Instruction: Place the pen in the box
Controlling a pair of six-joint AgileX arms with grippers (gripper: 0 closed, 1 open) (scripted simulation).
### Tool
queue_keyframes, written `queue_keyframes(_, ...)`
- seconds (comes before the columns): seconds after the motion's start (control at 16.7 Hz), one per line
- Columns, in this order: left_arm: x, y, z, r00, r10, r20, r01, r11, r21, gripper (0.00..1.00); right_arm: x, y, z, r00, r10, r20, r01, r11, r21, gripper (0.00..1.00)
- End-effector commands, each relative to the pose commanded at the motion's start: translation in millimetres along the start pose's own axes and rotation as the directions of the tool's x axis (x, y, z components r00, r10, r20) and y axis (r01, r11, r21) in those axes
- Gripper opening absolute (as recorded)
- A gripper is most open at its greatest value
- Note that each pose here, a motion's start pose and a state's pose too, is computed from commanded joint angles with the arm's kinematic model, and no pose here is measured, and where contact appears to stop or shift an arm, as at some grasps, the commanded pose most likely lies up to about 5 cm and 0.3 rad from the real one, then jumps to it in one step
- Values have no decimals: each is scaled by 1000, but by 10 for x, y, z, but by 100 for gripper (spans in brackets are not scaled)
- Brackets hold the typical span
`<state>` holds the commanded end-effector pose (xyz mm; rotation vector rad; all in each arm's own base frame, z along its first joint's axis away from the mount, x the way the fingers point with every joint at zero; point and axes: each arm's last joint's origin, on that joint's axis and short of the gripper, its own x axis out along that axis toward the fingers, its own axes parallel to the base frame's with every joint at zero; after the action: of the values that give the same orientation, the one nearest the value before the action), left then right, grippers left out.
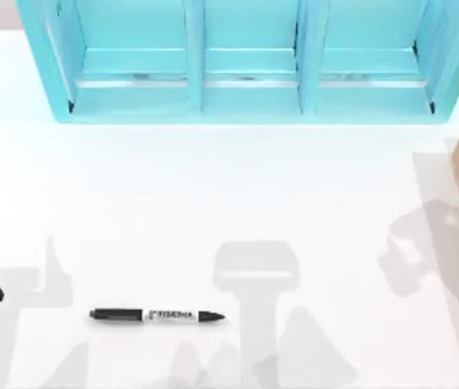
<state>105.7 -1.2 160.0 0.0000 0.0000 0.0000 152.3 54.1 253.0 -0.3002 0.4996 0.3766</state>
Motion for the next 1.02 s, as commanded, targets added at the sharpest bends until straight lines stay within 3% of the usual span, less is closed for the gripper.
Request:
queue_keyframes(0.24,0,0,0,1000,0,0,0,1000,0,100,257,238,785,977,152,-150,-177,970,-169,100)
queue_keyframes(0.54,0,0,0,1000,0,0,0,1000,0,100,795,939,1584,902,275,-332,-388,853,-348,100)
queue_keyframes(0.78,0,0,0,1000,0,0,0,1000,0,100,1289,1746,1773,813,295,-501,-534,720,-444,100)
queue_keyframes(1.02,0,0,0,1000,0,0,0,1000,0,100,1707,2511,1549,708,238,-665,-651,584,-484,100)
